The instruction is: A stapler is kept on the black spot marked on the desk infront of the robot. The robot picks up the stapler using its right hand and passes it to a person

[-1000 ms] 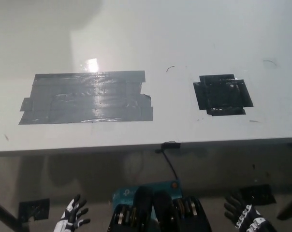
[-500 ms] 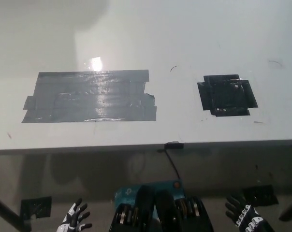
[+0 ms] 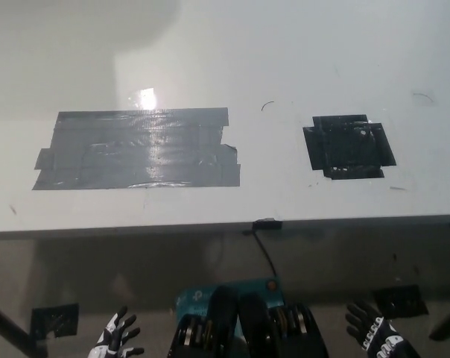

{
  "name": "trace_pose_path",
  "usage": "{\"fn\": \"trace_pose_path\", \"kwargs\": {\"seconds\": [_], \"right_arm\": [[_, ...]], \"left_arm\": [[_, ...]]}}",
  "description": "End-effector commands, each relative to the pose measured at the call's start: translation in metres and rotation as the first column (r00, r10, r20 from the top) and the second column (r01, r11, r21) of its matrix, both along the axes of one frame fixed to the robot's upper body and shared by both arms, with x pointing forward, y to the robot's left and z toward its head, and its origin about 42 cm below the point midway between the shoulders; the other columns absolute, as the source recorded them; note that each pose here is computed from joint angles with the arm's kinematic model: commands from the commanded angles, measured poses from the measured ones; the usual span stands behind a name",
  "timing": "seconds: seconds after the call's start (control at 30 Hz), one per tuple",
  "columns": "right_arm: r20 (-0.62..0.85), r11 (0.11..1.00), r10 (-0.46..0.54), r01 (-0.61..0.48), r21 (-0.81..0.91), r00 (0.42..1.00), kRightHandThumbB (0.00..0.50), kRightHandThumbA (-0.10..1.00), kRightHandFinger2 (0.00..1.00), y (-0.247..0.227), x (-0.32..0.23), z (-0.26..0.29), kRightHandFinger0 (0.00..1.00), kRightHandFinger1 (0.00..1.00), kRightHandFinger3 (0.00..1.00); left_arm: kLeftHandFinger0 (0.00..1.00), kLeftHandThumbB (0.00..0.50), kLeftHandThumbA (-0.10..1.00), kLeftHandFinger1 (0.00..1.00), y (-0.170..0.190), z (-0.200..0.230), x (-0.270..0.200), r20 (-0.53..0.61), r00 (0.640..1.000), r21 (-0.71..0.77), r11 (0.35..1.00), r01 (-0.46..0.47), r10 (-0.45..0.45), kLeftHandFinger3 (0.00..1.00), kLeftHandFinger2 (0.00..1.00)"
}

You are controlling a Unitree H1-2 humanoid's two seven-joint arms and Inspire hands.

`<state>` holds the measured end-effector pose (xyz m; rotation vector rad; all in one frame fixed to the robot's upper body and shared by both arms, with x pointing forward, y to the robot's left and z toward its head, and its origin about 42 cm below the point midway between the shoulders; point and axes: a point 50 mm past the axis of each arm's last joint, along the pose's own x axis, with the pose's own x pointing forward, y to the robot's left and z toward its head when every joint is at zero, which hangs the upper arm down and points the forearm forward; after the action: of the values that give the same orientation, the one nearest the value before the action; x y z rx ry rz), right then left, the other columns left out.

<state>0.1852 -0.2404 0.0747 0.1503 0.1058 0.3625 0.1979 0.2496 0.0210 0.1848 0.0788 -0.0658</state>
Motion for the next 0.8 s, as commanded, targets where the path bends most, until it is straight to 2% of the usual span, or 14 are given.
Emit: {"fn": "trace_pose_path", "kwargs": {"seconds": [0.0, 0.23, 0.37, 0.43, 0.63, 0.77], "right_arm": [[0.062, 0.999, 0.029, -0.028, -0.017, 0.998, 0.341, 1.00, 1.00, -0.001, 0.005, 0.006, 1.00, 1.00, 1.00], [0.068, 0.999, 0.035, -0.034, -0.014, 0.997, 0.334, 1.00, 1.00, 0.000, 0.009, 0.008, 1.00, 1.00, 1.00], [0.053, 0.999, 0.039, -0.038, -0.014, 0.998, 0.349, 1.00, 1.00, 0.001, 0.006, 0.006, 1.00, 1.00, 1.00], [0.050, 0.999, 0.043, -0.042, -0.016, 0.998, 0.330, 1.00, 1.00, 0.000, 0.004, 0.004, 1.00, 1.00, 1.00], [0.044, 0.999, 0.047, -0.046, -0.024, 0.998, 0.343, 1.00, 1.00, 0.001, 0.002, 0.003, 1.00, 1.00, 1.00], [-0.031, 0.998, 0.045, -0.046, -0.033, 0.999, 0.345, 1.00, 1.00, 0.001, -0.039, -0.010, 1.00, 1.00, 1.00]], "left_arm": [[0.75, 0.500, 1.00, 0.90, 0.004, 0.010, 0.003, 0.058, 0.998, 0.014, 1.000, 0.012, -0.013, 1.00, 0.95], [0.81, 0.500, 1.00, 0.93, 0.005, 0.009, 0.004, 0.058, 0.998, -0.020, 1.000, 0.001, 0.000, 1.00, 0.97], [0.80, 0.500, 1.00, 0.93, 0.006, 0.006, -0.004, 0.051, 0.999, -0.012, 1.000, -0.006, 0.007, 1.00, 0.97], [0.80, 0.500, 1.00, 0.93, 0.006, 0.006, -0.006, 0.047, 0.999, 0.003, 1.000, -0.007, 0.007, 1.00, 0.97], [0.81, 0.500, 1.00, 0.93, 0.006, 0.003, -0.012, 0.033, 0.999, -0.013, 1.000, -0.024, 0.024, 1.00, 0.96], [0.82, 0.500, 1.00, 0.94, 0.005, -0.012, -0.058, -0.042, 0.999, 0.003, 1.000, -0.029, 0.029, 1.00, 0.97]]}}
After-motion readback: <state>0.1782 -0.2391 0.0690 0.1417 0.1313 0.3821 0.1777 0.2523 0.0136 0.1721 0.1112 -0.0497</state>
